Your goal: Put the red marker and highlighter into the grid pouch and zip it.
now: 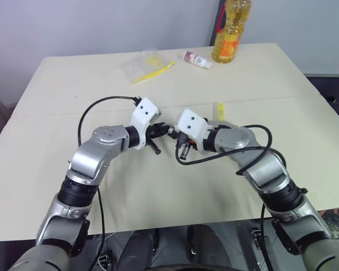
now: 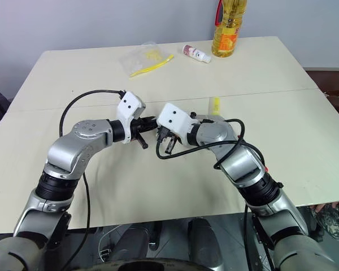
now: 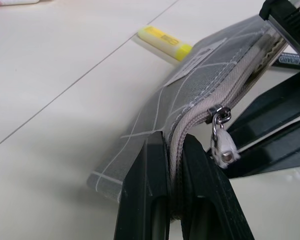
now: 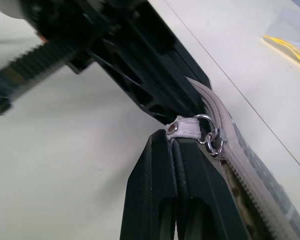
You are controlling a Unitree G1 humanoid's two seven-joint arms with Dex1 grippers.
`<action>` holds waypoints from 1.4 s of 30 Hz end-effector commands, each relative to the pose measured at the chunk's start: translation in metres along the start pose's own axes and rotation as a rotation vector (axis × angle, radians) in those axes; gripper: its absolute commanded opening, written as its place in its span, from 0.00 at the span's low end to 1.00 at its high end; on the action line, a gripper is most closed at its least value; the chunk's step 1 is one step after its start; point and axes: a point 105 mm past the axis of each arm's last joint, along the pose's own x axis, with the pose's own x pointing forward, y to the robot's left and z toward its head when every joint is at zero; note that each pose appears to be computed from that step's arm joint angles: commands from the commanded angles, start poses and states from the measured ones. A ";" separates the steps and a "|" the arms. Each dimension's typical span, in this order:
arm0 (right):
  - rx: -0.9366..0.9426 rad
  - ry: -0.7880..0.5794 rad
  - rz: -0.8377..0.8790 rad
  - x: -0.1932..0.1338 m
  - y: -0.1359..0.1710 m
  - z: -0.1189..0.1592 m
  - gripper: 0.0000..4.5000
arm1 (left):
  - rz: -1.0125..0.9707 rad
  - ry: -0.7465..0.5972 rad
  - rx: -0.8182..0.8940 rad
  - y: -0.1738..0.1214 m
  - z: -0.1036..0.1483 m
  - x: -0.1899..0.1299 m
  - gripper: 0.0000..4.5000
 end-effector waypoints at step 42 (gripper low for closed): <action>0.533 0.345 -0.497 -0.187 -0.040 -0.148 0.07 | 0.230 -0.103 0.048 0.041 -0.001 0.021 0.00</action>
